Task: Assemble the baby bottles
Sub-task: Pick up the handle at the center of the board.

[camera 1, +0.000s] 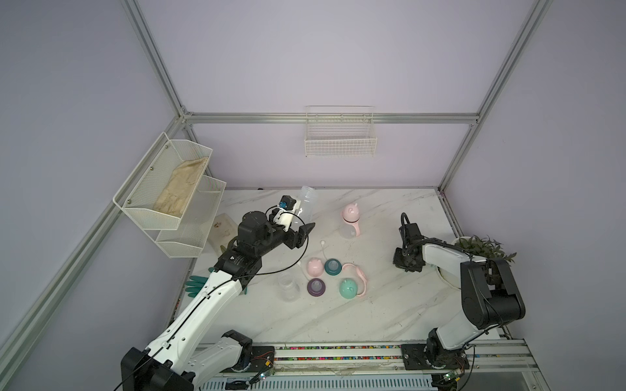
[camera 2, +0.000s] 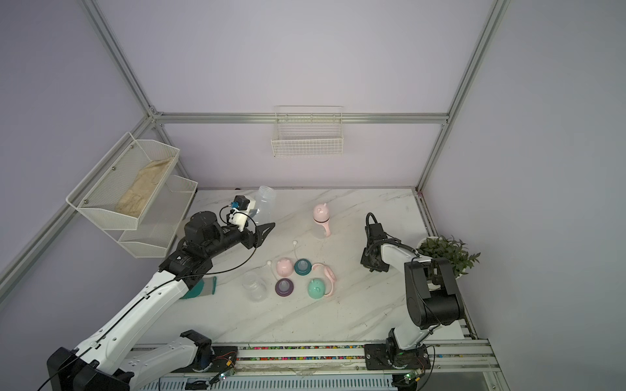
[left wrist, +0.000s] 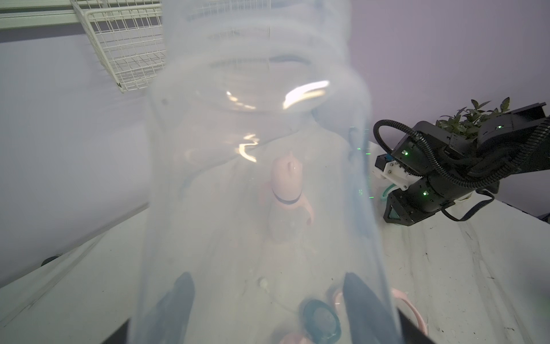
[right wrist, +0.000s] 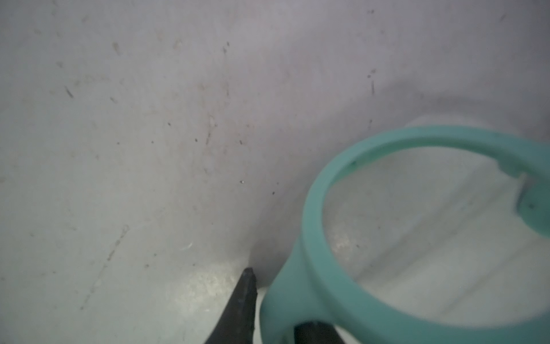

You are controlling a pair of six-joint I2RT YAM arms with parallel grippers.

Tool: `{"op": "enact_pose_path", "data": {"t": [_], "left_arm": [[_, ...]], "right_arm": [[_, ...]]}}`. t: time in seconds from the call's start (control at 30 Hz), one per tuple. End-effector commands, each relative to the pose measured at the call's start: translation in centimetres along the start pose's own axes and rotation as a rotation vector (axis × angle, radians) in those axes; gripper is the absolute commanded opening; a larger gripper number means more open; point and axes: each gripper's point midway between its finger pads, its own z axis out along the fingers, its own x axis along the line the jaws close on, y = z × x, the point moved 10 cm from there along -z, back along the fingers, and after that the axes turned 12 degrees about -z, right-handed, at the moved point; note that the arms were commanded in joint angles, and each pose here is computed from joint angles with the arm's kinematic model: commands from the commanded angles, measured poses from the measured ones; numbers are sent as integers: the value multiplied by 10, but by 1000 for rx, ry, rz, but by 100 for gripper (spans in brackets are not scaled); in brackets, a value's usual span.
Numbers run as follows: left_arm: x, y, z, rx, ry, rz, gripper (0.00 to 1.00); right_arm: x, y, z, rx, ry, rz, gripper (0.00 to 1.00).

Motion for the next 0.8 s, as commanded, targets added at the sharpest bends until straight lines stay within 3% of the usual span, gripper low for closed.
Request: {"op": "enact_pose_path", "data": {"t": [0.0,0.1,0.2,0.33,0.57,0.77], "left_arm": [[1,-5,-2,-17,11,6,0],[2,-7,2,-2,8,0,0],[2,-8,7,11,-17,-3,0],[-2,-8,14,17,-104,-2,0],[-16,-5,22,25,-348,20,0],[-31,2,17,-4,-573,42,0]], "right_arm": [[1,4,4,-6,21,3,11],[4,6,-6,-14,66,-31,0],[9,14,-34,-58,155,-102,0],[18,33,-102,-212,348,-201,0],[44,61,-230,-549,937,-287,0],[67,72,-298,-667,1413,-504,0]]}}
